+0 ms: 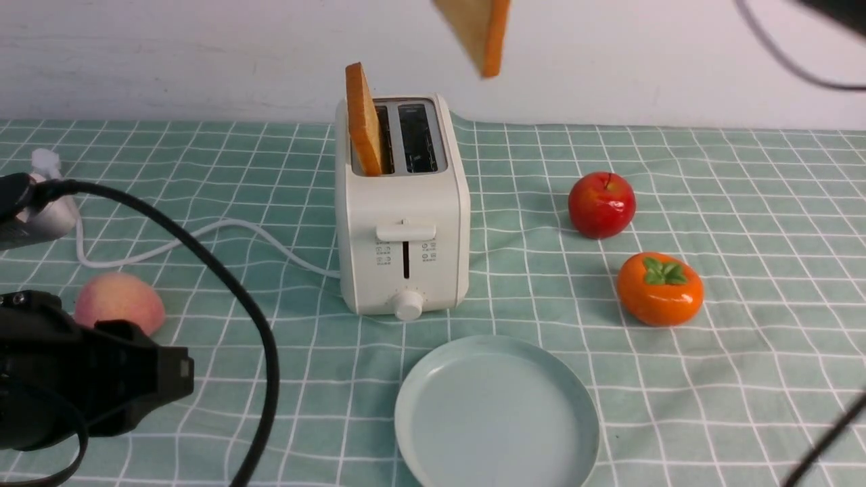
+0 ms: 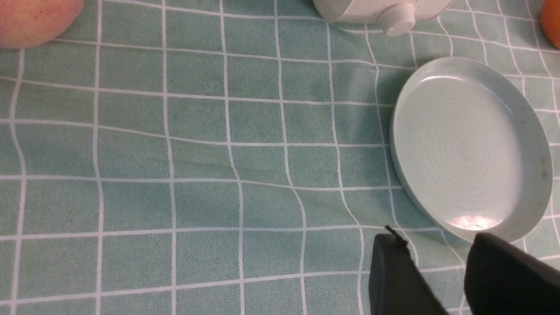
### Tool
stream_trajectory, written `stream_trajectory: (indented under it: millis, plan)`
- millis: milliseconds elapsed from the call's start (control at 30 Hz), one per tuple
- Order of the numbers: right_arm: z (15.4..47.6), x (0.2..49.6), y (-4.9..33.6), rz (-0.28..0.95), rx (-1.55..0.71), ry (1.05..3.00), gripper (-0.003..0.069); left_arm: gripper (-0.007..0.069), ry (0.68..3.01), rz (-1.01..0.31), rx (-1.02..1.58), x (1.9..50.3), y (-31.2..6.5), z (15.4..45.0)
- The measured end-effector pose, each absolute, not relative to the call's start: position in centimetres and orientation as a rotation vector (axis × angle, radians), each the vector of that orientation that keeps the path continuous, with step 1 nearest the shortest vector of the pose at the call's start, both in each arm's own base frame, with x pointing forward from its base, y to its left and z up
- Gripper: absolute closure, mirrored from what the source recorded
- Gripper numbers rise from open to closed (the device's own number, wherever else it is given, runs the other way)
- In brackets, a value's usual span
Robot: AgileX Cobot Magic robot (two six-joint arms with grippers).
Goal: Take toasted bread from bread machine on blue coffee table place on plate.
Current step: 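Place the held slice of bread on top of the slice on the plate with the right gripper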
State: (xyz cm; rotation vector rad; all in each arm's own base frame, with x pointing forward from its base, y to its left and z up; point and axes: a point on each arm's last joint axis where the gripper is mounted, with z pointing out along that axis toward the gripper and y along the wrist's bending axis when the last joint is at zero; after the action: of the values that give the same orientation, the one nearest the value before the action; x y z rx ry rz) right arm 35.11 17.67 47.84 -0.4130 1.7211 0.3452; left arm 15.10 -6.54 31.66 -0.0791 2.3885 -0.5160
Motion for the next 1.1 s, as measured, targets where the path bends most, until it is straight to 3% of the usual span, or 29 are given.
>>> stream_trajectory:
  millis: [167,333,433,600,667,700,767,933,1033,1100]
  plan:
    - [50.7,29.7,12.9,0.149,-0.462,1.896,0.0599,0.0388,2.327,-0.570,-0.095,15.4,-6.8,32.1]
    - [47.4,28.0,10.8,0.056,-0.490,2.280,0.0599,0.0388,2.209,-0.724,-0.190,15.9,-7.4,33.1]
    - [43.9,28.2,11.8,0.163,-0.531,2.431,0.0599,0.0388,2.159,-0.790,-0.234,16.1,-7.6,33.6]
    - [36.0,28.1,15.6,0.699,-0.586,2.550,0.0599,0.0388,2.136,-0.820,-0.251,16.2,-7.7,33.8]
    - [33.0,28.3,16.7,0.894,-0.496,2.533,0.0599,0.0388,2.134,-0.821,-0.250,16.2,-7.7,33.8]
    - [32.8,28.3,16.9,0.932,-0.472,2.528,0.0599,0.0388,2.134,-0.820,-0.249,16.2,-7.7,33.8]
    - [29.2,28.5,17.4,1.081,-0.276,2.524,0.0599,0.0388,2.133,-0.819,-0.247,16.2,-7.7,33.8]
    - [25.1,29.1,16.6,1.137,-0.090,2.549,0.0583,0.0388,2.142,-0.818,-0.245,16.1,-7.7,33.7]
    - [23.7,29.7,15.7,1.121,-0.045,2.582,0.0526,0.0379,2.148,-0.818,-0.244,16.1,-7.7,33.7]
    - [23.4,30.2,14.7,1.104,-0.011,2.583,0.0427,0.0349,2.151,-0.807,-0.231,16.1,-7.7,33.6]
